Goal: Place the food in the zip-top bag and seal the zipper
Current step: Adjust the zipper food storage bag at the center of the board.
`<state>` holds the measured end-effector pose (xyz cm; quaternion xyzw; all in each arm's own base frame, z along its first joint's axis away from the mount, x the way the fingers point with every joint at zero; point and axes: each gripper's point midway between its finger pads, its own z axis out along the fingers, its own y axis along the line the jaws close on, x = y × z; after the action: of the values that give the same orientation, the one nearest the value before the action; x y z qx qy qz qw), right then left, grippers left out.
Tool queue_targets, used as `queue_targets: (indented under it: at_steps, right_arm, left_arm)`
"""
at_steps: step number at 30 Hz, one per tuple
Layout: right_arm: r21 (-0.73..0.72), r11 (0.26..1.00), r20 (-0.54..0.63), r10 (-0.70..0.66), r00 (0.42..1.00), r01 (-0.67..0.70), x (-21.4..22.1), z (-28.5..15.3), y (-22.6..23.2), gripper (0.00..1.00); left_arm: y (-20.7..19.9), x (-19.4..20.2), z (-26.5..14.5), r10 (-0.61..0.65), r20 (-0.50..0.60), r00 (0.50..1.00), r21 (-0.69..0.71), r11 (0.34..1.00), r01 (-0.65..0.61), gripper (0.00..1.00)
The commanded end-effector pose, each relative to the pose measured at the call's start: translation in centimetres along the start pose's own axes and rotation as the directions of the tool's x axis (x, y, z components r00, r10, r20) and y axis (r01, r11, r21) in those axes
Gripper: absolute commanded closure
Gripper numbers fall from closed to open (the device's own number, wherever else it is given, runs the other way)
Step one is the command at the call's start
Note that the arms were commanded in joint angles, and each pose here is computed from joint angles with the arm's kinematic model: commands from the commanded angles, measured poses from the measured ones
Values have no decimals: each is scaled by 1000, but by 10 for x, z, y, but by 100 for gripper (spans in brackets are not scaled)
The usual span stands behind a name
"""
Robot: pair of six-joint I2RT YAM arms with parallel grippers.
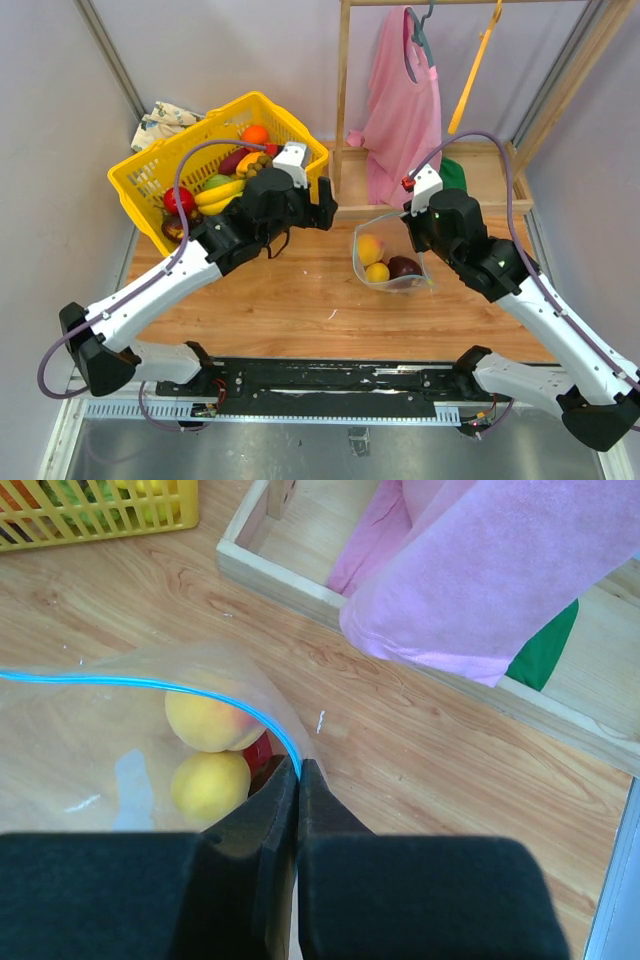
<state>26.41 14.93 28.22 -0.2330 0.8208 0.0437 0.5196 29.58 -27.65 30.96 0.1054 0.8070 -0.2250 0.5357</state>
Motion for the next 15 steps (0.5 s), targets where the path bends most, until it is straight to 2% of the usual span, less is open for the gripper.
queue_targets:
  at_steps: [1,9,15]
  right_arm:
    - [3,1000,14,20,1000,-20,-3,3,-1,99]
    - [7,1000,4,13,1000,-13,-1,5,-1,99]
    - [12,1000,-5,5,1000,-5,2,7,-2,99]
  left_arm:
    - [44,-40,-16,44,87,995,-145,989,-31,10]
    - [134,-61,-23,-13,117,993,-326,944,50,5]
    - [193,-50,-13,-51,77,996,-404,912,78,5]
